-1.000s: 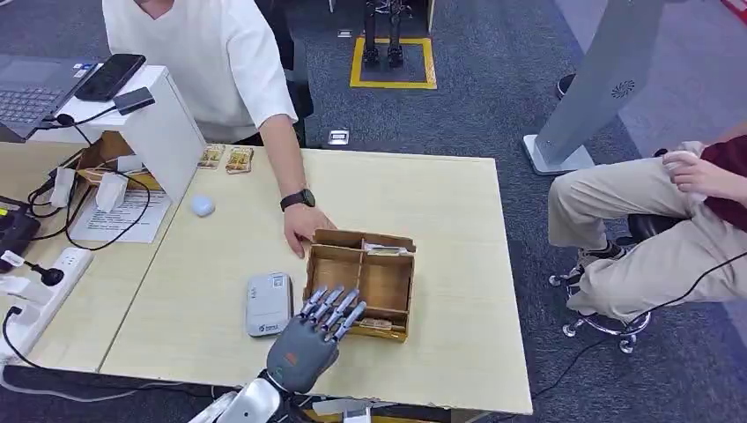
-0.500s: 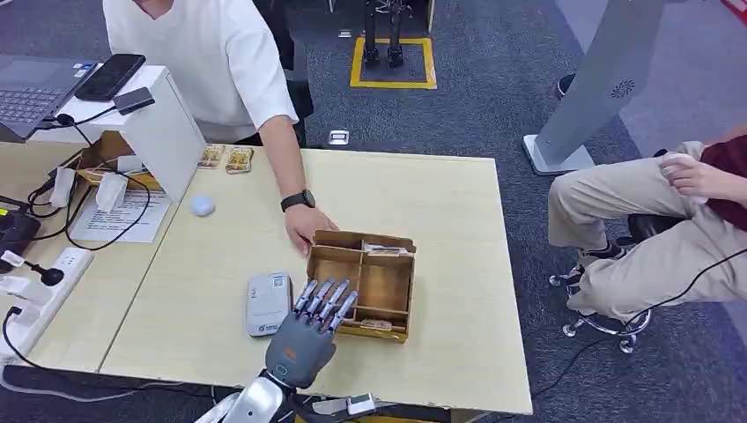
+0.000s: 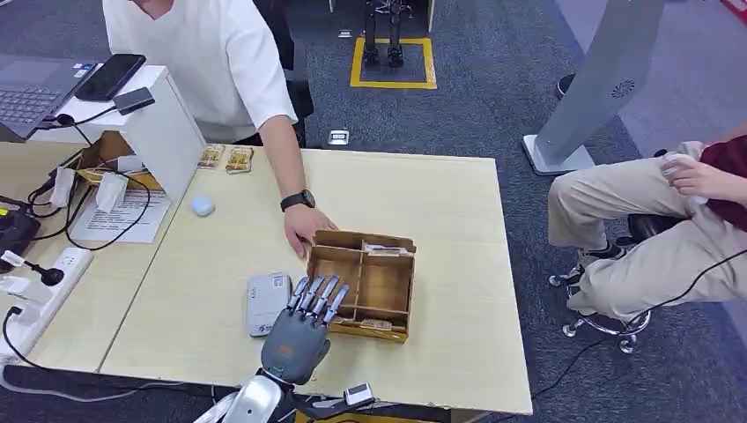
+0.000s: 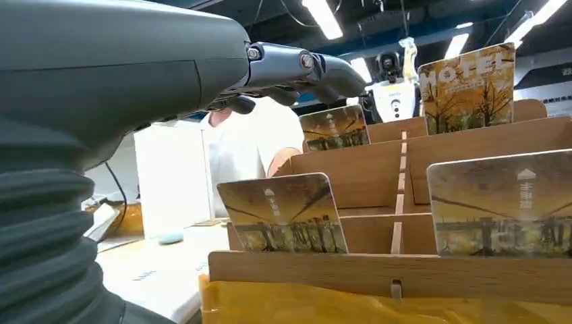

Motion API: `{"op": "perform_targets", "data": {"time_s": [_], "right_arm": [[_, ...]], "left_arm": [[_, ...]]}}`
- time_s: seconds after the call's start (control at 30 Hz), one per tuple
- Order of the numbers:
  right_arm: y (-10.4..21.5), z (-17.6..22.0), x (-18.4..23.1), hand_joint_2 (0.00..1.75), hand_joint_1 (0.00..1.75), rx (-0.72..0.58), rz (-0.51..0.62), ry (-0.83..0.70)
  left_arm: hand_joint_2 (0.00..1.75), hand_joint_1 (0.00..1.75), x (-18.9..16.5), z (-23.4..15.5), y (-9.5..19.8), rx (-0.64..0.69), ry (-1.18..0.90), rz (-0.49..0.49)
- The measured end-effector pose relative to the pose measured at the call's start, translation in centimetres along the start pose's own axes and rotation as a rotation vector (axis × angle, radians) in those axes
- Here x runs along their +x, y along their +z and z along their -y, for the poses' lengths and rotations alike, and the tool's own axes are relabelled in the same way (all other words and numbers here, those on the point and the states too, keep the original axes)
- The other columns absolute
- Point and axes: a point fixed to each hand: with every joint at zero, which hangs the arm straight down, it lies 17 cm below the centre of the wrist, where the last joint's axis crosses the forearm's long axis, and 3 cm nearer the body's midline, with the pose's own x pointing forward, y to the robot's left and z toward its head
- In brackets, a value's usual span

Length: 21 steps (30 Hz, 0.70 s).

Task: Pass the card to the sensor for recognition and then transmit it.

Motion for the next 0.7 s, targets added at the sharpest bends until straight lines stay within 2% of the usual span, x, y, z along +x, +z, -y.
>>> {"op": "perform_targets", "data": {"time_s": [0.07, 0.1, 0.13, 0.17, 0.2, 0.47, 0.7], "right_arm": [[0.0, 0.0, 0.0, 1.75, 0.00, 0.000, 0.000, 0.000], [0.0, 0.0, 0.0, 1.75, 0.00, 0.000, 0.000, 0.000], [0.0, 0.0, 0.0, 1.75, 0.00, 0.000, 0.000, 0.000], [0.0, 0.0, 0.0, 1.75, 0.00, 0.000, 0.000, 0.000], [0.0, 0.0, 0.0, 1.75, 0.00, 0.000, 0.000, 0.000], [0.0, 0.0, 0.0, 1.75, 0.00, 0.000, 0.000, -0.001], [0.0, 0.0, 0.1, 1.75, 0.00, -0.001, 0.000, -0.001]], "left_arm": [[1.75, 0.00, 0.0, 0.0, 0.0, -0.001, -0.001, 0.000], [1.75, 0.09, 0.0, 0.0, 0.0, -0.001, -0.001, 0.000], [1.75, 1.29, 0.0, 0.0, 0.0, -0.001, -0.001, 0.000], [1.75, 1.29, 0.0, 0.1, 0.0, -0.003, -0.001, 0.000], [1.75, 1.75, 0.1, 0.1, 0.0, -0.005, -0.002, 0.004], [1.75, 1.75, 0.9, 0.4, 0.2, -0.020, 0.002, 0.050], [1.75, 1.75, 0.7, 0.5, -0.1, -0.029, 0.008, 0.045]]}}
